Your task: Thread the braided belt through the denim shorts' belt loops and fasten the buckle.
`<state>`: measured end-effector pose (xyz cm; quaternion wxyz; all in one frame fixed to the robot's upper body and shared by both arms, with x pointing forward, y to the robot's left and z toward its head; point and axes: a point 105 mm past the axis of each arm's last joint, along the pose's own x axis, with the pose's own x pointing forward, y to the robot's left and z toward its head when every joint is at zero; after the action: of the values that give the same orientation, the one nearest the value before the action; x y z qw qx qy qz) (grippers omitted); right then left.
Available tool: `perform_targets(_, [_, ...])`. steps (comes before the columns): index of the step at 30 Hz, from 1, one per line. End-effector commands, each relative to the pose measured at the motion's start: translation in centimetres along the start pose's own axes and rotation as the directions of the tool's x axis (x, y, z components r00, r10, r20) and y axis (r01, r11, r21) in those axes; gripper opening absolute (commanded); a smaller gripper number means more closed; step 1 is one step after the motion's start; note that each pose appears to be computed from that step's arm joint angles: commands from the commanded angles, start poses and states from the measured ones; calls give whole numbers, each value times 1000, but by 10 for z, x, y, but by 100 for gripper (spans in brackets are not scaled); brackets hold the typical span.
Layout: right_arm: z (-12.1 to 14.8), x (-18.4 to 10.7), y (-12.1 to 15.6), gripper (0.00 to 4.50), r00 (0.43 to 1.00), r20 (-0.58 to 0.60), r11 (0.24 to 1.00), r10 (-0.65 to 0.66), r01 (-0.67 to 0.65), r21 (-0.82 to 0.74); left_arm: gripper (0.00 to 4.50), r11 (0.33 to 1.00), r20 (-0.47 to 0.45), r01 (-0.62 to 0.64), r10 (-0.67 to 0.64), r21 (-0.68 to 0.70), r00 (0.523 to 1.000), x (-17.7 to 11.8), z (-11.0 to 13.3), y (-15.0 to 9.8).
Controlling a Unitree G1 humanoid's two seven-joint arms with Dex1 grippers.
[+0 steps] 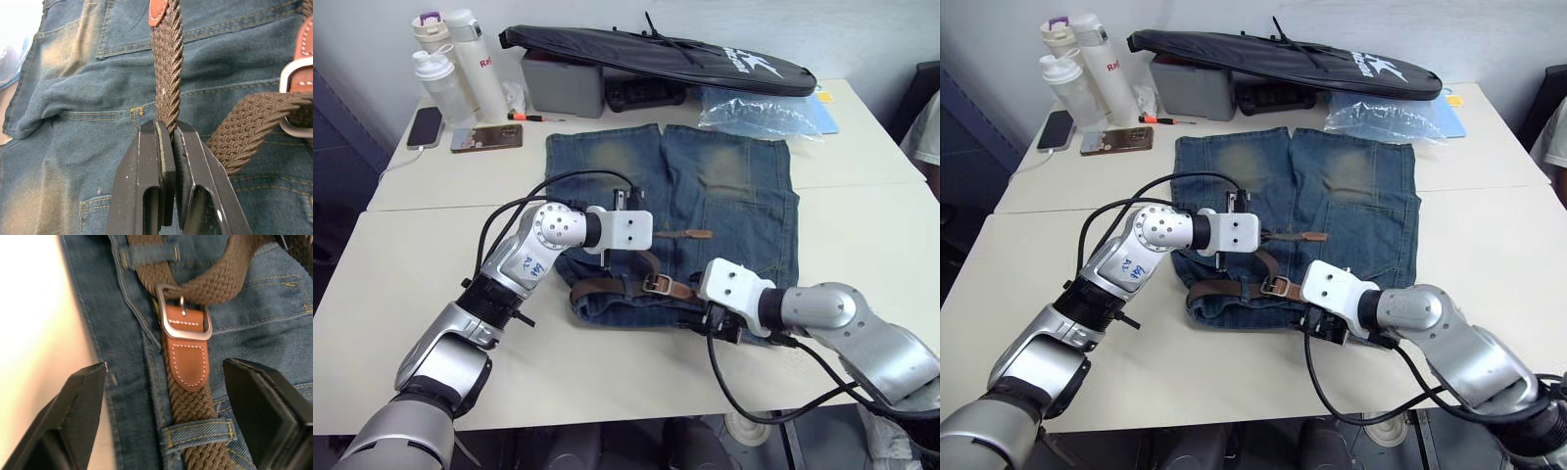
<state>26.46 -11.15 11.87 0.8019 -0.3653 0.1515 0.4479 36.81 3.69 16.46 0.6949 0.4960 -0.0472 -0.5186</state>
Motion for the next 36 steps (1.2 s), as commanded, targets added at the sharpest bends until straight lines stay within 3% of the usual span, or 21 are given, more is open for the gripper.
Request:
perform_targets(1, [5, 2, -10, 378, 996, 27, 995, -81, 82, -56, 0, 999, 18, -29, 29, 23, 999, -5, 5, 9])
perform_targets(15, [9, 4, -38, 378, 962, 79, 955, -261, 269, -122, 0, 1000, 16, -7, 7, -11, 1000, -6, 0, 3])
perform_targets(25, [6, 9, -31, 378, 961, 109, 953, -252, 267, -145, 0, 1000, -22, -5, 5, -15, 1000, -11, -12, 3])
perform_targets(27, [7, 10, -29, 340, 960, 122, 953, -253, 269, -140, 0, 1000, -29, -3, 3, -14, 1000, -12, -15, 3])
perform_targets(31, [5, 13, -26, 220, 957, 135, 955, -257, 273, -119, 0, 998, -8, 26, -27, -56, 1000, -17, -16, 4])
perform_targets(36, [3, 15, -22, 1, 955, 135, 955, -263, 278, -107, 0, 997, -16, 18, -19, -75, 1000, -20, -22, 12])
